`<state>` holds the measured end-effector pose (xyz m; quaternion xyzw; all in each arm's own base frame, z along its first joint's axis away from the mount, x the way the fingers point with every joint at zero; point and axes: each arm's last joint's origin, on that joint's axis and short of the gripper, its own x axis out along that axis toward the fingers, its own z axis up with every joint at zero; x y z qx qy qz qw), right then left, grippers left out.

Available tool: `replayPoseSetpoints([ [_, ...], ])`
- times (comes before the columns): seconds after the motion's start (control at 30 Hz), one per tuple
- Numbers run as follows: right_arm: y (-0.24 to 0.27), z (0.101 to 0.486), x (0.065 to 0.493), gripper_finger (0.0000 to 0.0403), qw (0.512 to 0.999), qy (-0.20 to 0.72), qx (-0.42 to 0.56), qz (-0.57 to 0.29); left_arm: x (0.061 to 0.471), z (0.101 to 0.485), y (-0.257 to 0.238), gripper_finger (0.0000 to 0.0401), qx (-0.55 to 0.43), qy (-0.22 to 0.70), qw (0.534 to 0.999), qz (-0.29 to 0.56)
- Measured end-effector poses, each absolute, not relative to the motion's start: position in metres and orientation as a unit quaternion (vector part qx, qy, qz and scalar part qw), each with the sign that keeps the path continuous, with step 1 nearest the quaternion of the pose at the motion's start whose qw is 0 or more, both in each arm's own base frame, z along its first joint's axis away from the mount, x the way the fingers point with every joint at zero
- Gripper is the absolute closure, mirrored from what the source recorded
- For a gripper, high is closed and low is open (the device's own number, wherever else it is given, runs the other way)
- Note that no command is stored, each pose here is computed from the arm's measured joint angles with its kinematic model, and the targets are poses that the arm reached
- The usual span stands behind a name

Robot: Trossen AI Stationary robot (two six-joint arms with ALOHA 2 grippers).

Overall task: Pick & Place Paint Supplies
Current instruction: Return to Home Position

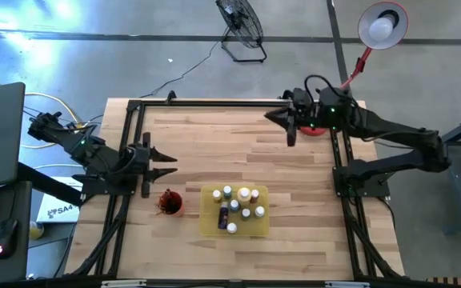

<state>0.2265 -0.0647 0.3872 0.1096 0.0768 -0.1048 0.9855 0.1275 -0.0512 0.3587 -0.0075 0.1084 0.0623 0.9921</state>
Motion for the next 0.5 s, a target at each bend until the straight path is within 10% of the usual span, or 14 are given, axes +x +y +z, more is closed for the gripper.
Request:
replayPoseSetpoints([
  [0.5, -0.005, 0.377, 0.24, 0.0399, 0.982, 0.115, 0.117, -0.095, 0.132, 0.367, -0.054, 0.0396, 0.008, 0.07, 0.996, 0.058],
])
